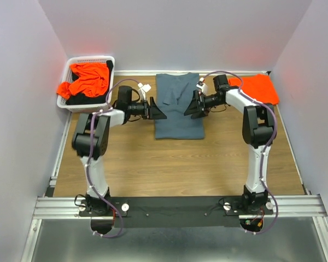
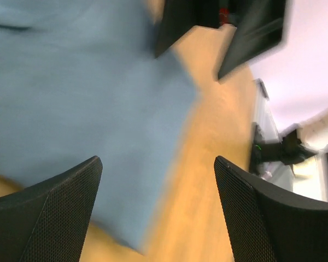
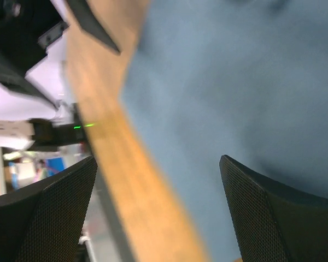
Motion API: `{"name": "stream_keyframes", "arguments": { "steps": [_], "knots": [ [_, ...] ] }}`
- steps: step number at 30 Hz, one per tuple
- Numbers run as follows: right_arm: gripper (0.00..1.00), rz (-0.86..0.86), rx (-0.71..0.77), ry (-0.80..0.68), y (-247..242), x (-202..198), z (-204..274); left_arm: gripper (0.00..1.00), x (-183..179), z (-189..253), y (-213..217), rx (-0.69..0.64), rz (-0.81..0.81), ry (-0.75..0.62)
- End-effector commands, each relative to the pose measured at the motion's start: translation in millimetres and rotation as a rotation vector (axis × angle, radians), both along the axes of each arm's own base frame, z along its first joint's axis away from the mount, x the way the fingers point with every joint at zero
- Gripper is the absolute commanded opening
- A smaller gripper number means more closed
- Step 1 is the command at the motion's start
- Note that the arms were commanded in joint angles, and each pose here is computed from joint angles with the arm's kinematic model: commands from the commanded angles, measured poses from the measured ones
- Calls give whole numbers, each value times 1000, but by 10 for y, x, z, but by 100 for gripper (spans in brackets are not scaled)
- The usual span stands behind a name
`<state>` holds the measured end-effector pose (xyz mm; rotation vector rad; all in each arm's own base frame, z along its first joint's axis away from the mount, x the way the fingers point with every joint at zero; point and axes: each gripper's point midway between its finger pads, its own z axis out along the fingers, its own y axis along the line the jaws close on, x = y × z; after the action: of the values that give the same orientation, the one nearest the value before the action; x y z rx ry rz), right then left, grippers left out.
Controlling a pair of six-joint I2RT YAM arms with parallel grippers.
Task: Fold and stack the t-shirts
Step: Fold the tshirt
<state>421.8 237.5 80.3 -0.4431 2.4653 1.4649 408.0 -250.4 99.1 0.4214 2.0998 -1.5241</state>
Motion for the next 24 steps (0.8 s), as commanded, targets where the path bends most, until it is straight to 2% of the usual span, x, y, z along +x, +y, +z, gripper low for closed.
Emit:
{"name": "stream_keyframes", "arguments": {
  "steps": [1,4,6,12,17,20,24],
  "knots": [
    [100,22,103,-21,153,-410,735,91,-575,470,-202,-22,-97,-101],
    [100,58,102,55,211,-808,583,91,-1036,334,-289,-16,-150,-47],
    [100,73,98,120,215,-989,404,91,-1154,226,-311,5,-149,-34],
    [100,75,86,235,248,-1127,-48,91,-1133,-73,-449,21,-182,40],
    [100,62,24,265,136,-1138,-493,91,-1068,-711,-252,79,-124,187],
    [100,34,20,307,-21,-1166,-676,91,-1091,-856,-93,80,-93,235],
    [100,22,42,366,-98,-1273,-726,89,-1148,-793,-24,63,-95,233]
  ]
}}
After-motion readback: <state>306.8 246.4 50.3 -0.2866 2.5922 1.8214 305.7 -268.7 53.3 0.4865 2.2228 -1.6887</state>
